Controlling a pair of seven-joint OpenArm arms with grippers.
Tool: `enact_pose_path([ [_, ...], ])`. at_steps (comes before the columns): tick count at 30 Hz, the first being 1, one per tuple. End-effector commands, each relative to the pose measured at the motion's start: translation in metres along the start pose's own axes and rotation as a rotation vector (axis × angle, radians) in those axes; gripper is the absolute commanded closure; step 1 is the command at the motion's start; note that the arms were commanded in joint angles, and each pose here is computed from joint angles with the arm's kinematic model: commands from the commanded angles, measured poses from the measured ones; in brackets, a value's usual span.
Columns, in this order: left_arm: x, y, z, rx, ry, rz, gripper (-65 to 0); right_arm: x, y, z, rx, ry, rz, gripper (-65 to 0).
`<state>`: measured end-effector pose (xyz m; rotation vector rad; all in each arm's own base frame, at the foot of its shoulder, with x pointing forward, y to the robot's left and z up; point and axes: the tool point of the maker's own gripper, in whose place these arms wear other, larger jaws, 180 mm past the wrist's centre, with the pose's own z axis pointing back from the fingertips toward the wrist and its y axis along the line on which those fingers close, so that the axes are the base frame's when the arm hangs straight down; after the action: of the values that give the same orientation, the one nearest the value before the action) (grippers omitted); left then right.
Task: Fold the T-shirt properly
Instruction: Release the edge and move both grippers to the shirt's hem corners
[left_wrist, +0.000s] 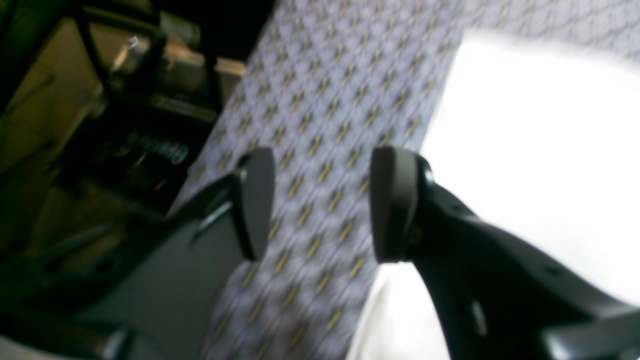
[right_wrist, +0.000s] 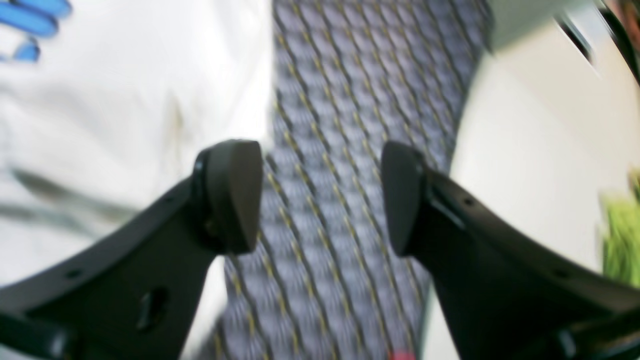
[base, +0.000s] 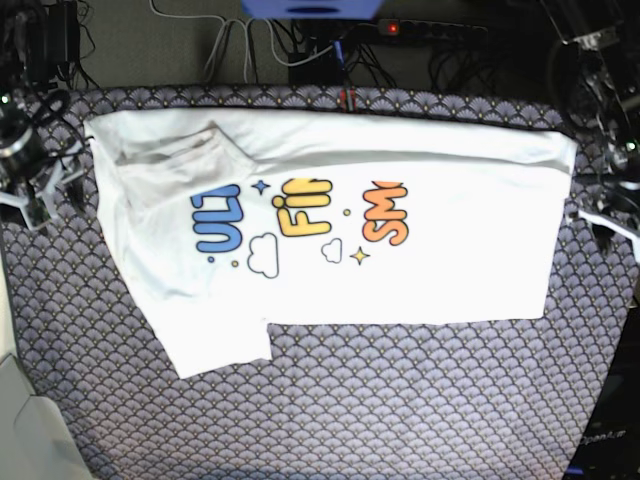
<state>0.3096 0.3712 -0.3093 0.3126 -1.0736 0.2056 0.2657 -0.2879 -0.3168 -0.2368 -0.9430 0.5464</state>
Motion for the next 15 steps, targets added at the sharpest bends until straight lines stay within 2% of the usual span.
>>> enact_pose_path([
  [1,0.031,0.003,-0.004,0.01,-0.071,0.008,-30.7,0.018,-0.017,-0.007,-0.029,-0.03,0.021,-38.5],
  [7,0.061,-0.043,-0.042,-0.089,-0.058,0.027,-30.7,0.048,-0.036,-0.078,0.033,0.047,0.016,-38.3],
  [12,0.071,-0.077,-0.072,-0.154,-0.022,0.037,-30.7,0.053,-0.037,-0.125,0.087,0.1,-0.031,-38.3],
  [15,0.073,-0.088,-0.088,-0.175,0.009,0.049,-30.7,0.054,-0.025,-0.146,0.129,0.128,-0.059,-38.3],
])
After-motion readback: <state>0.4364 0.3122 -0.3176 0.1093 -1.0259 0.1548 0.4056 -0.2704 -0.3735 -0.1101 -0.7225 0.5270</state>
